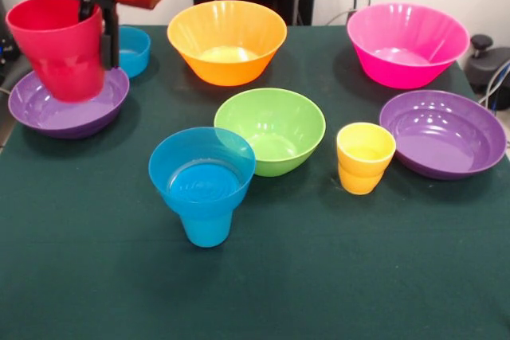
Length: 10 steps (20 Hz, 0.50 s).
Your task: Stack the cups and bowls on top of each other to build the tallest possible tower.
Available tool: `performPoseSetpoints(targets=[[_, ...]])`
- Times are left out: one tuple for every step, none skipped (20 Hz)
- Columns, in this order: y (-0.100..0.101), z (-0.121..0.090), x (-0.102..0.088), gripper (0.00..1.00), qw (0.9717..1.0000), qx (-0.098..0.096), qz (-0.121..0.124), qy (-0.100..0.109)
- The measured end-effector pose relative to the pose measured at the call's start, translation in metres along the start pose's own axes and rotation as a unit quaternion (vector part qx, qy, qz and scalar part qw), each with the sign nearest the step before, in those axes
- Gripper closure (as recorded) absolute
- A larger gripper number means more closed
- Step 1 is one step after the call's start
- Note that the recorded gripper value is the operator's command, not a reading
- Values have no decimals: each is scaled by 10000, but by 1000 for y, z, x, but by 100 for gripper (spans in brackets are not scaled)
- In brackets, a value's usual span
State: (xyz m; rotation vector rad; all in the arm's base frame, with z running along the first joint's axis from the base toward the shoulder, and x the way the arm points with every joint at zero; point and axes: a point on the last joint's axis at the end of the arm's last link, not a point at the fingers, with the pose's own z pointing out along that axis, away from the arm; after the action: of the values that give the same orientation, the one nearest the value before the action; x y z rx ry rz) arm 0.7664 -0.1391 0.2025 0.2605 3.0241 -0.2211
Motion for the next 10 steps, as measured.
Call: performPoseSetpoints(targets=[[1, -2, 0, 100, 10000, -6, -2, -8], [8, -8, -2, 100, 10000, -34, -20, -37], [11, -10, -2, 100, 10000, -47, -25, -41], [14, -11, -3, 100, 10000, -68, -31, -44], [16, -13, -3, 100, 9999, -86, -35, -45], [21, -14, -2, 100, 9999, -121, -44, -36], [27, -16, -2, 100, 9999, -157, -61, -24], [30, -16, -1, 100, 9998, -172, -71, -15], [34, -17, -1, 100, 9998, -186, -84, -7], [36, -17, 0, 100, 9998, -192, -93, -1]])
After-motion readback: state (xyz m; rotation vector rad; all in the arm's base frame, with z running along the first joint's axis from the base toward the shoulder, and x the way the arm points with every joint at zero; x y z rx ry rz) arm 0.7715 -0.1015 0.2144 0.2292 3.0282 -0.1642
